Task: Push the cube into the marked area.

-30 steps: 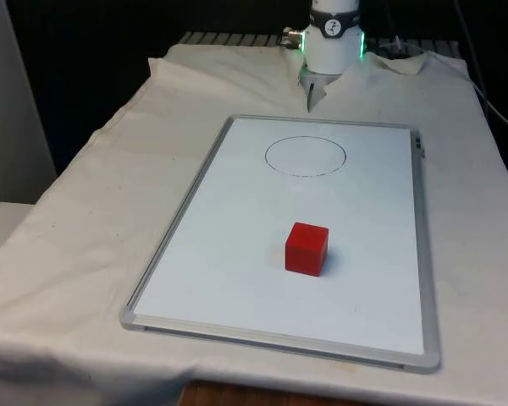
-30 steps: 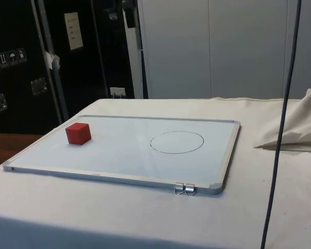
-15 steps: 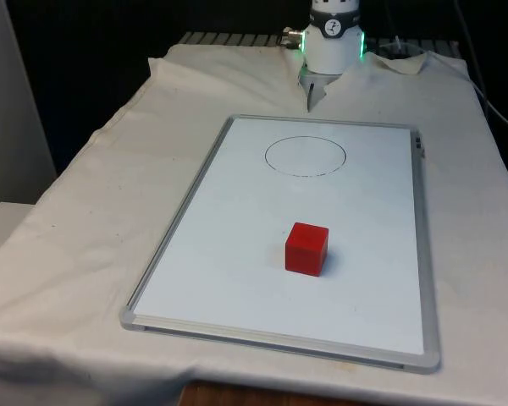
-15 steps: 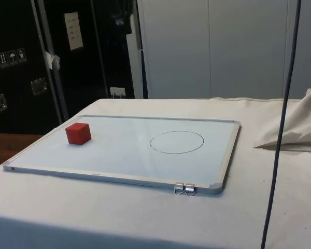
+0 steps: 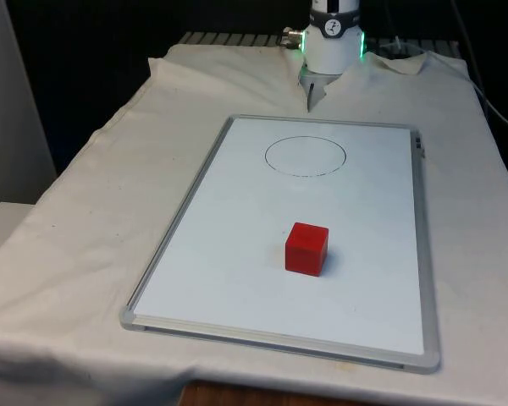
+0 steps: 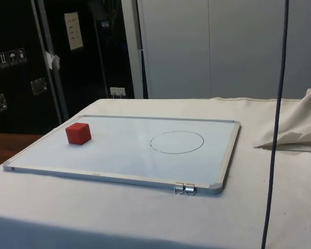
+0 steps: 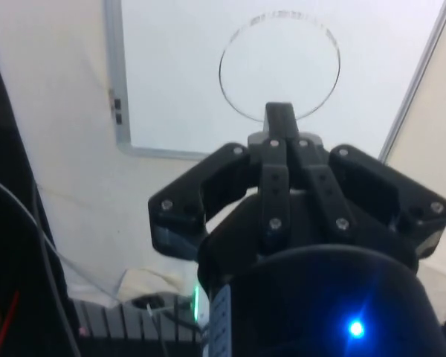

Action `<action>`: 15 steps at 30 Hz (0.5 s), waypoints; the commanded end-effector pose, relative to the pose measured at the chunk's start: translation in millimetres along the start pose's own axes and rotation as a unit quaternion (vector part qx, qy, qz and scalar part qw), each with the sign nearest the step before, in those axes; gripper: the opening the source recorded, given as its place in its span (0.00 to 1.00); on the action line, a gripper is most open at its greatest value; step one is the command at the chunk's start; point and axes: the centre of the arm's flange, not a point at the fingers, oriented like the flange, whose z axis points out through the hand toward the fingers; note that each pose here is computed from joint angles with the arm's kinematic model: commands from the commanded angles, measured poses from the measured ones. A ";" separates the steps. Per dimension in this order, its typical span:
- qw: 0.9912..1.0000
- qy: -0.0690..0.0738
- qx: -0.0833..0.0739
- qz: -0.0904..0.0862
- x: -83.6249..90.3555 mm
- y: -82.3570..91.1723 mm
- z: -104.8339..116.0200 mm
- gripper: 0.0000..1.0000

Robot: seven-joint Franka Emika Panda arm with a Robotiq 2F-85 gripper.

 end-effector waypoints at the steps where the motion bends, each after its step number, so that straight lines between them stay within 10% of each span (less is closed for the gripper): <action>1: 1.000 0.001 0.004 0.000 5.3 -0.3 1.3 0.00; 15: 1.000 0.018 -0.008 -0.002 50.5 -7.1 27.1 0.00</action>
